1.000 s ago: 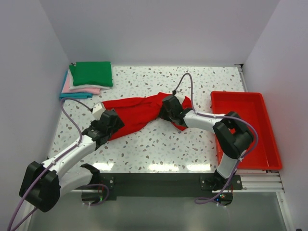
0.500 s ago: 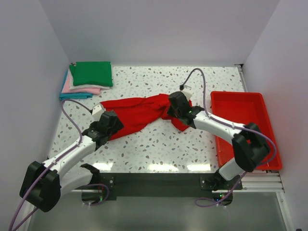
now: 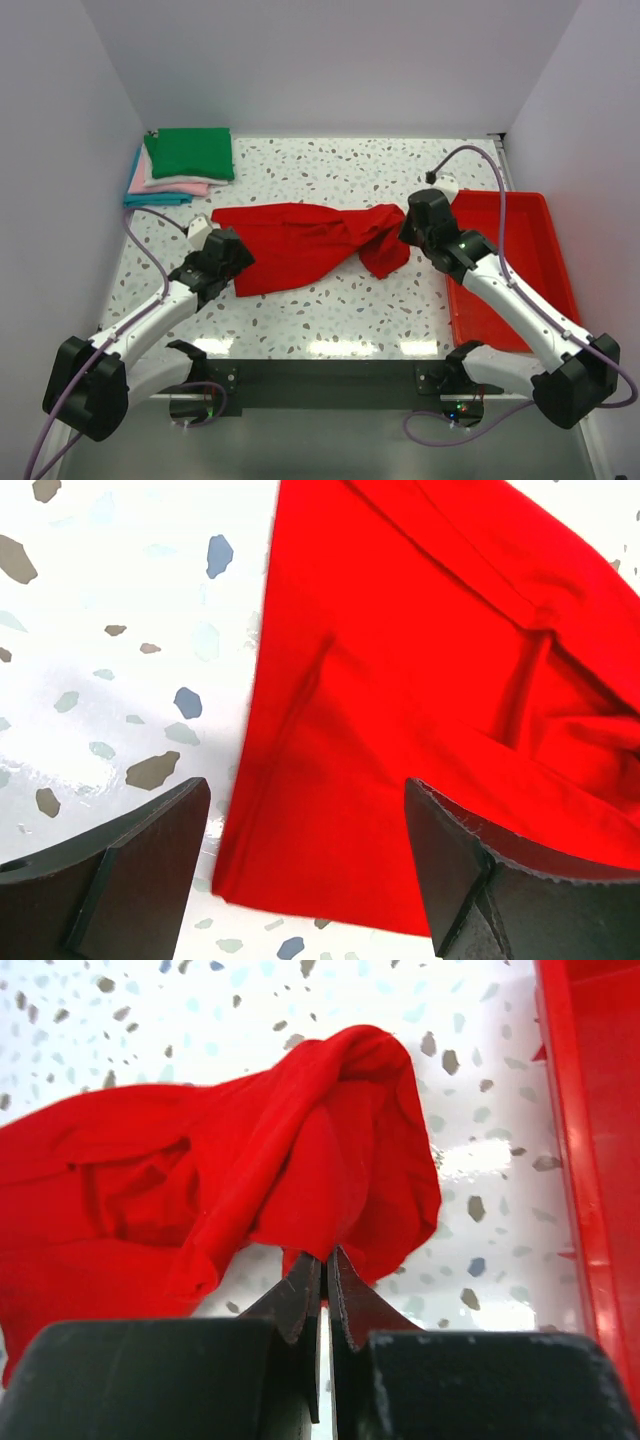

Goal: Fold and stack the t-shirts
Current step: Flatten the tshirt out

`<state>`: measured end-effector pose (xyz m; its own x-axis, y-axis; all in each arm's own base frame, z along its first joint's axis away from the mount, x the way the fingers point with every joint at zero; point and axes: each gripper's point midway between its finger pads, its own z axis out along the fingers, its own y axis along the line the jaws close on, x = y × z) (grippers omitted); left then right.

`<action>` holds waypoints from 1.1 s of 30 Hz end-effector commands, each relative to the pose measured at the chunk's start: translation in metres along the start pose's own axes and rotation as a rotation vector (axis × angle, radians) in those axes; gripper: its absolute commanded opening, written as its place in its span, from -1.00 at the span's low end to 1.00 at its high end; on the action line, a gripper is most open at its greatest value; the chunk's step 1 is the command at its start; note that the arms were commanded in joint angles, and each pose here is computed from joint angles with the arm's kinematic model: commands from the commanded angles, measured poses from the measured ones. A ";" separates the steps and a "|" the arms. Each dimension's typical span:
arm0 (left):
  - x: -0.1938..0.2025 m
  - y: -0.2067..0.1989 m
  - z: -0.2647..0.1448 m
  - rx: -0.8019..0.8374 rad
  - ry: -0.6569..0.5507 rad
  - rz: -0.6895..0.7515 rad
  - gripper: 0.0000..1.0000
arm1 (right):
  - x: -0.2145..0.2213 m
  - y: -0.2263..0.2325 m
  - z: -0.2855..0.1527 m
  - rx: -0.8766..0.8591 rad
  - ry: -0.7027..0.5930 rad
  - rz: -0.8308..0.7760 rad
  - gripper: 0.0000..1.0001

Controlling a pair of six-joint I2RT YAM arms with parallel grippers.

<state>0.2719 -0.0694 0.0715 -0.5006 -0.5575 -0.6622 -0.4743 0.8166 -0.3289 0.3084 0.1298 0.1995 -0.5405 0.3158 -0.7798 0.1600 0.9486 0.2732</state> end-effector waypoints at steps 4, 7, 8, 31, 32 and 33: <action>-0.011 -0.016 0.000 0.045 -0.017 -0.037 0.66 | 0.029 -0.019 -0.006 0.013 0.123 -0.139 -1.00; -0.013 -0.024 0.002 0.055 -0.007 -0.078 0.65 | 0.046 -0.024 -0.002 0.009 0.158 -0.140 -1.00; -0.016 -0.028 0.003 0.053 -0.009 -0.094 0.60 | 0.055 -0.029 -0.002 0.012 0.170 -0.140 -1.00; -0.016 -0.029 0.064 -0.218 -0.017 -0.102 0.14 | 0.093 -0.035 0.003 -0.037 0.231 -0.121 -1.00; -0.015 -0.029 0.065 -0.218 -0.015 -0.101 0.13 | 0.094 -0.036 0.003 -0.038 0.233 -0.121 -1.00; -0.013 -0.028 0.065 -0.221 -0.012 -0.101 0.12 | 0.094 -0.035 0.003 -0.043 0.232 -0.118 -1.00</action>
<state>0.3263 -0.0793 0.0349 -0.4943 -0.6133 -0.6161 -0.6440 0.7344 -0.2144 0.2507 0.1213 0.1083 -0.7498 0.1726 -0.6387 0.0724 0.9810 0.1800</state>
